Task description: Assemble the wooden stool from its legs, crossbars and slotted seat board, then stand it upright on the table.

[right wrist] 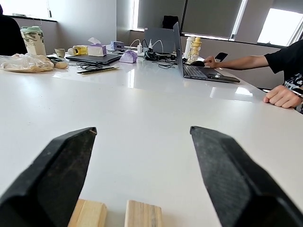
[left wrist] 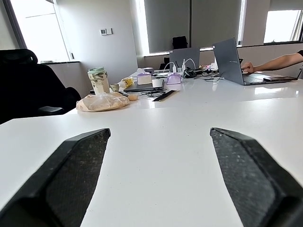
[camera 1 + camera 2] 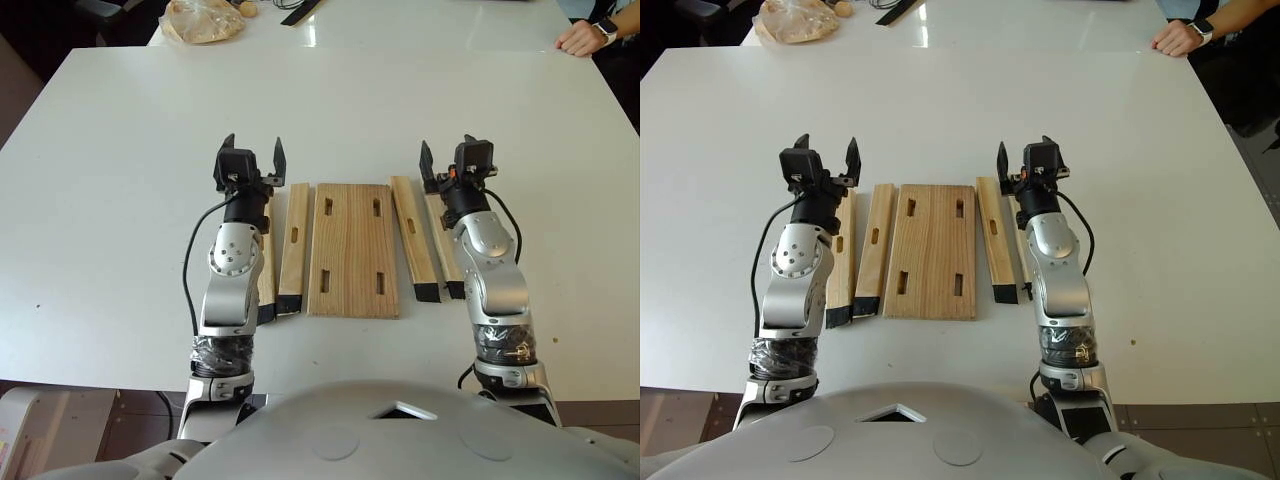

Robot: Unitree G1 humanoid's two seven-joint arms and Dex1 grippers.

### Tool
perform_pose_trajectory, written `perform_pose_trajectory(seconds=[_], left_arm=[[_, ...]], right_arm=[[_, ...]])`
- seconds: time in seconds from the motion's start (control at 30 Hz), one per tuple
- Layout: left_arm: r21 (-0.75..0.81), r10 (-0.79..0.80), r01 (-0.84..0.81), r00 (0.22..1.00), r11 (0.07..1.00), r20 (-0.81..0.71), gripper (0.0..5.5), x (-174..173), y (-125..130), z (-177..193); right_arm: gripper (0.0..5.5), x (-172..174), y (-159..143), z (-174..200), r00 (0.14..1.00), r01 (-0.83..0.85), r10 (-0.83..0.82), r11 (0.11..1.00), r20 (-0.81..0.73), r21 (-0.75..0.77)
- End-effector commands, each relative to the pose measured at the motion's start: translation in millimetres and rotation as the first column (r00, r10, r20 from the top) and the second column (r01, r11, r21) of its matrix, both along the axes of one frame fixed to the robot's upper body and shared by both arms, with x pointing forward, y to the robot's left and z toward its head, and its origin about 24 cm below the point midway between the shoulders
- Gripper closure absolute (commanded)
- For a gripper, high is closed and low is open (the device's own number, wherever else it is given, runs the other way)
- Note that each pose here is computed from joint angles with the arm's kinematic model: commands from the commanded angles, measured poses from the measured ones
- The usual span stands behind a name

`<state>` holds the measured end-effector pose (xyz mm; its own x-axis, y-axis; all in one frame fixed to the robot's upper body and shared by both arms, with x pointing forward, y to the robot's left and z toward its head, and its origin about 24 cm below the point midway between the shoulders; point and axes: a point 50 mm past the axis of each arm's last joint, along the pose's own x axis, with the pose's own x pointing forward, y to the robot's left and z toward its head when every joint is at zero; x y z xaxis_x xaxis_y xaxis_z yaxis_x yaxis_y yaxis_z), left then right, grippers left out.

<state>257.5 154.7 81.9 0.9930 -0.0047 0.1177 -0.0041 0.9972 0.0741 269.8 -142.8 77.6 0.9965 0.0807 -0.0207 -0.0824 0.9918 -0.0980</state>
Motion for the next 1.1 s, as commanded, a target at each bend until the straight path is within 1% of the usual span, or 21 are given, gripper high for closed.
perform_pose_trajectory(seconds=[0.03, 0.1, 0.2, 0.27, 0.33, 0.43, 0.53, 0.57, 0.67, 0.7, 0.8, 0.9, 1.1], left_arm=[[0.009, 0.022, -0.022, 1.000, 1.000, -0.006, 1.60, 0.4, 2.7, -0.3], [0.011, 0.035, -0.034, 0.999, 0.999, -0.005, 1.60, -1.9, 4.4, -0.4], [0.013, 0.077, -0.077, 0.997, 0.997, -0.012, 1.60, -9.5, 10.2, -3.4], [0.015, 0.106, -0.106, 0.994, 0.994, -0.019, 1.60, -15.3, 13.0, -5.4], [0.023, 0.126, -0.126, 0.992, 0.992, -0.023, 1.60, -19.8, 14.4, -7.1], [0.025, 0.172, -0.171, 0.985, 0.985, -0.023, 1.60, -24.5, 19.1, -8.9], [0.026, 0.178, -0.178, 0.984, 0.984, -0.019, 1.60, -24.6, 17.9, -8.4], [0.028, 0.178, -0.177, 0.984, 0.984, -0.018, 1.60, -24.9, 17.6, -8.4], [0.033, 0.193, -0.192, 0.981, 0.981, -0.018, 1.60, -27.1, 19.6, -9.2], [0.034, 0.201, -0.200, 0.979, 0.979, -0.016, 1.60, -27.9, 20.7, -8.9], [0.033, 0.223, -0.222, 0.975, 0.974, -0.011, 1.60, -30.2, 22.4, -7.6], [0.030, 0.226, -0.226, 0.974, 0.974, -0.014, 1.60, -31.4, 20.8, -8.3], [0.033, 0.215, -0.214, 0.976, 0.976, -0.022, 1.60, -33.1, 17.5, -10.5]], right_arm=[[1.79, -2.1, -14.8, 7.3, 1.000, -0.004, 0.004, 1.000, -0.007, -0.030], [1.79, -10.0, -32.8, 12.5, 0.999, -0.017, 0.014, 0.997, -0.032, -0.082], [1.79, -31.1, -66.0, 22.6, 0.986, -0.094, 0.067, 0.979, -0.150, -0.182], [1.79, -43.1, -78.7, 28.9, 0.963, -0.167, 0.115, 0.965, -0.244, -0.203], [1.79, -53.7, -86.6, 32.4, 0.926, -0.210, 0.141, 0.964, -0.352, -0.166], [1.79, -68.9, -92.3, 31.2, 0.846, -0.214, 0.128, 0.971, -0.518, -0.109], [1.79, -84.6, -96.8, 22.1, 0.763, -0.195, 0.102, 0.978, -0.639, -0.078], [1.79, -89.8, -99.0, 18.9, 0.732, -0.193, 0.094, 0.978, -0.675, -0.073], [1.79, -107.3, -108.7, 13.8, 0.618, -0.262, 0.076, 0.958, -0.783, -0.114], [1.79, -111.0, -110.9, 14.7, 0.584, -0.290, 0.081, 0.950, -0.808, -0.114], [1.79, -110.9, -115.5, 20.8, 0.536, -0.346, 0.097, 0.932, -0.839, -0.113], [1.79, -109.3, -113.1, 23.7, 0.523, -0.365, 0.123, 0.927, -0.844, -0.091], [1.79, -109.6, -101.5, 25.7, 0.523, -0.368, 0.169, 0.929, -0.835, -0.042]])
